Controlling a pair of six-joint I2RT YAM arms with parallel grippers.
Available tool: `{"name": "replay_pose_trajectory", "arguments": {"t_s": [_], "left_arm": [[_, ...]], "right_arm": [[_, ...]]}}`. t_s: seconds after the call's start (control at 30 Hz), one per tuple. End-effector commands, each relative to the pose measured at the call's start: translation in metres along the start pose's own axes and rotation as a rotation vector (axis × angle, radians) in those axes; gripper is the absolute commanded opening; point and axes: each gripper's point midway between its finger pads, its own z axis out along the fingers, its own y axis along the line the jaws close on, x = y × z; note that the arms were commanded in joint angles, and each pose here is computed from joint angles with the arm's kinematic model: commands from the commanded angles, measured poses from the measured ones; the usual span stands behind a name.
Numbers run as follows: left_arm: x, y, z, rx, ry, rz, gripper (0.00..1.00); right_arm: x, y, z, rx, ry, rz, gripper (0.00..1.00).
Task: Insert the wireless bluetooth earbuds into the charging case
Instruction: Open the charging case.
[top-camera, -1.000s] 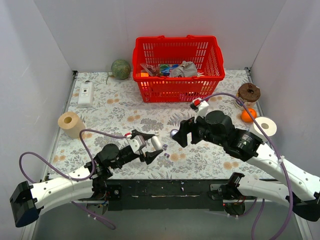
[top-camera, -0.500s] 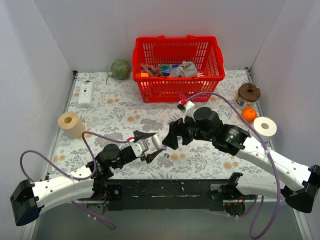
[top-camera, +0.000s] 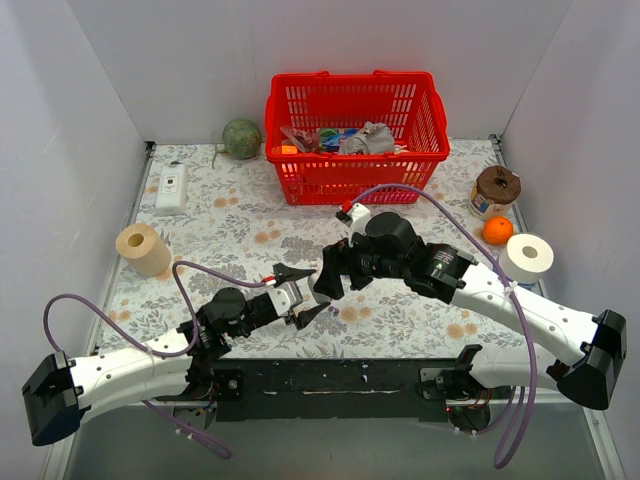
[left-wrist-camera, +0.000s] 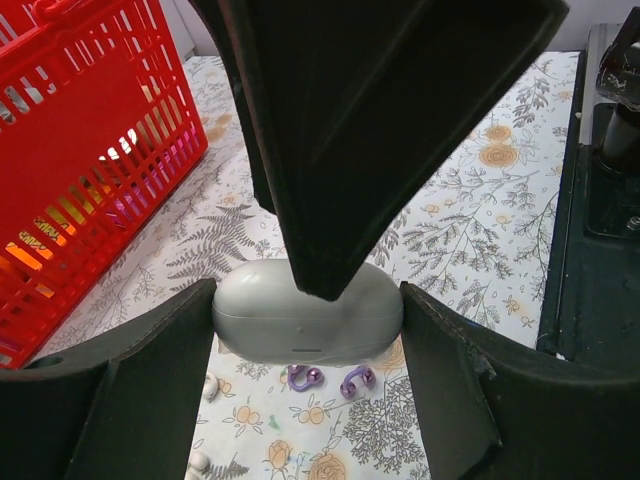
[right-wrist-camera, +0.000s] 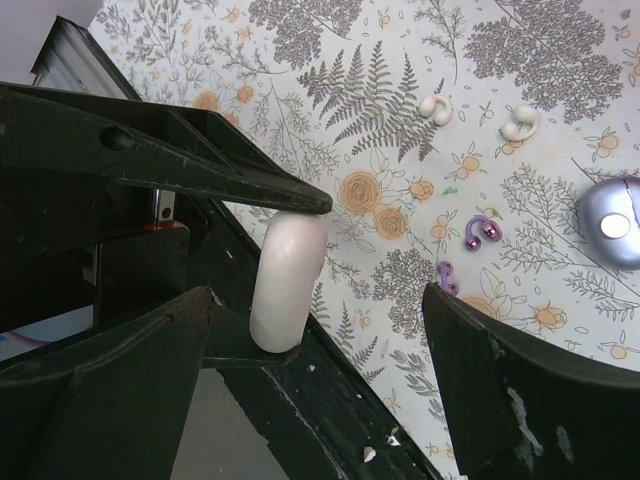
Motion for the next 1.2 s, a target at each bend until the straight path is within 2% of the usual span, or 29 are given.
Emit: {"name": "replay_pose_trajectory", "arguments": {"t_s": [0.0, 0.53, 1.17], "left_arm": [[-0.019, 0.001, 0.004, 0.004, -0.056, 0.018, 0.0], [-0.029, -0.002, 0.002, 0.001, -0.083, 0.011, 0.0], [-0.032, 0.007, -0.004, -0.051, -0.086, 0.026, 0.0]], "right_arm": [[-0.017, 0.015, 0.001, -0.047, -0.035, -0.025, 0.93], [0.002, -0.012, 0.008, 0.075, 0.011, 0.014, 0.91], [0.001, -0.032, -0.014, 0.167, -0.036, 0.066, 0.89]]}}
